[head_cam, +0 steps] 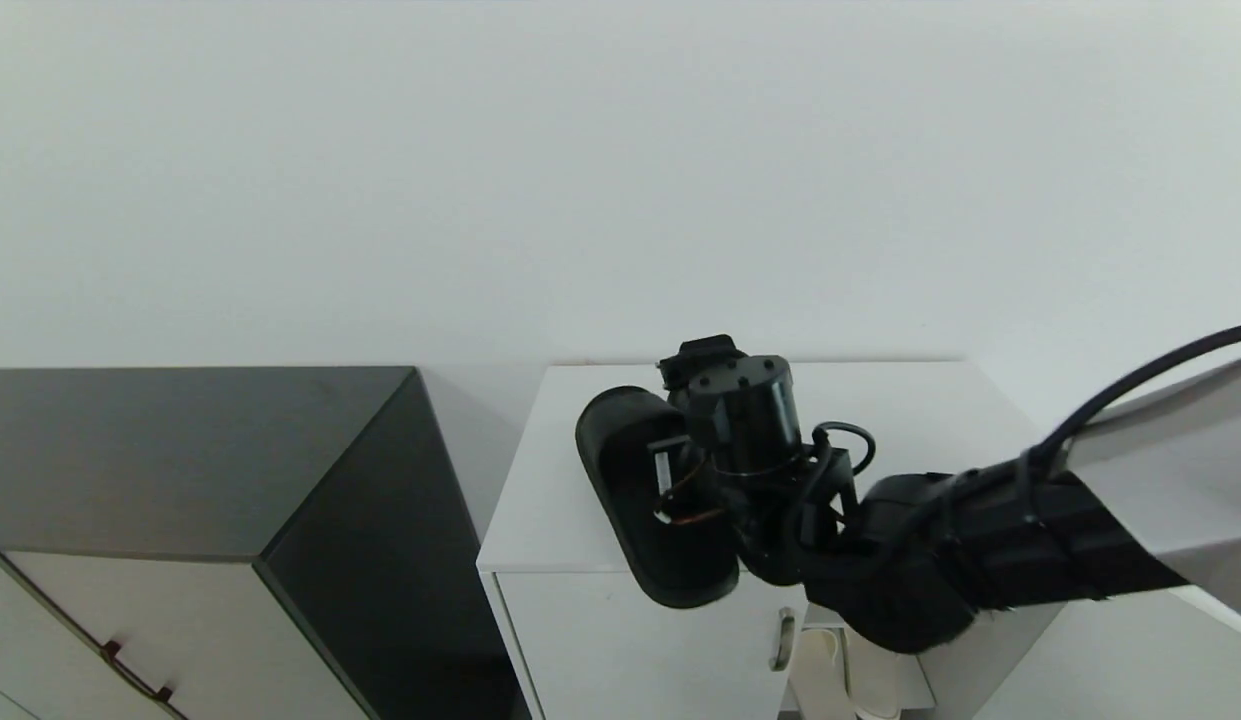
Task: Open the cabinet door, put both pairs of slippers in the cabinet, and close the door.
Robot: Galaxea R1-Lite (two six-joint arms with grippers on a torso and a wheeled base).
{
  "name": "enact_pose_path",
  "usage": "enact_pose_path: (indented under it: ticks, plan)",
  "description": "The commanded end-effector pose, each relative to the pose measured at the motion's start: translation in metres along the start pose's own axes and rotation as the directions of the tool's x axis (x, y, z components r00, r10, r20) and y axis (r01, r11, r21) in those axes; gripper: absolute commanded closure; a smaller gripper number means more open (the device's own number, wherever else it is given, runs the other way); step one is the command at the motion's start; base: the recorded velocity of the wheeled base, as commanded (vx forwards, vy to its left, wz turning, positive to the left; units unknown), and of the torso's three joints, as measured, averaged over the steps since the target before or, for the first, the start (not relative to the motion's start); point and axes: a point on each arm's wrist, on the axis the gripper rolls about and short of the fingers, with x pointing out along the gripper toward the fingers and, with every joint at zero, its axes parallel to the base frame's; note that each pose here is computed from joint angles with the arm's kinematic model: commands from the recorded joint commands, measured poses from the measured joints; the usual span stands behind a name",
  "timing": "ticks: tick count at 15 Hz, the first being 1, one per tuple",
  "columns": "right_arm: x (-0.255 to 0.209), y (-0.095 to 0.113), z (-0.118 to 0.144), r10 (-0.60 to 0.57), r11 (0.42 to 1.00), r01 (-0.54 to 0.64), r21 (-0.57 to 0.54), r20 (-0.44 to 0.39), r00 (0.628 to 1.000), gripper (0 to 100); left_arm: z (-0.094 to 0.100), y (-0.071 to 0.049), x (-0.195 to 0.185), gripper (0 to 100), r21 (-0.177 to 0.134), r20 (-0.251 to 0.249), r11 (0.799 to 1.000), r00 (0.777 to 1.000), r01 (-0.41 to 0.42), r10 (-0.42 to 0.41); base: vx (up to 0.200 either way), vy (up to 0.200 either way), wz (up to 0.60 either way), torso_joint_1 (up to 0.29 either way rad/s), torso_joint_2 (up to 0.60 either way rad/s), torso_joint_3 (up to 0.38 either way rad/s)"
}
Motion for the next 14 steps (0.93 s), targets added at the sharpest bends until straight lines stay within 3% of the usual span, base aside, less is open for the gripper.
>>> enact_pose_path:
  ticks: [1, 10, 14]
  plan:
    - [-0.0615, -0.012, 0.007, 0.08, 0.997, -0.08, -0.002, 0.002, 0.997, 100, 0.0, 0.0, 0.0, 100, 0.0, 0.0, 1.0, 1.0, 0.001, -0.001, 0.0, 0.0, 0.0, 0.0, 0.0, 0.0]
    - [-0.0699, -0.0189, 0.0025, 0.094, 0.996, -0.094, 0.01, -0.016, 0.995, 100, 0.0001, 0.0, 0.0001, 100, -0.003, -0.001, 1.0, 1.0, 0.003, -0.003, 0.0, 0.0, 0.0, 0.0, 0.0, 0.0]
    - [-0.0682, -0.0179, 0.0006, 0.096, 0.995, -0.096, 0.006, -0.022, 0.995, 100, 0.0, 0.0, 0.0, 100, -0.003, 0.0, 1.0, 1.0, 0.003, -0.003, -0.2, 0.0, 0.0, 0.01, 0.01, 0.001]
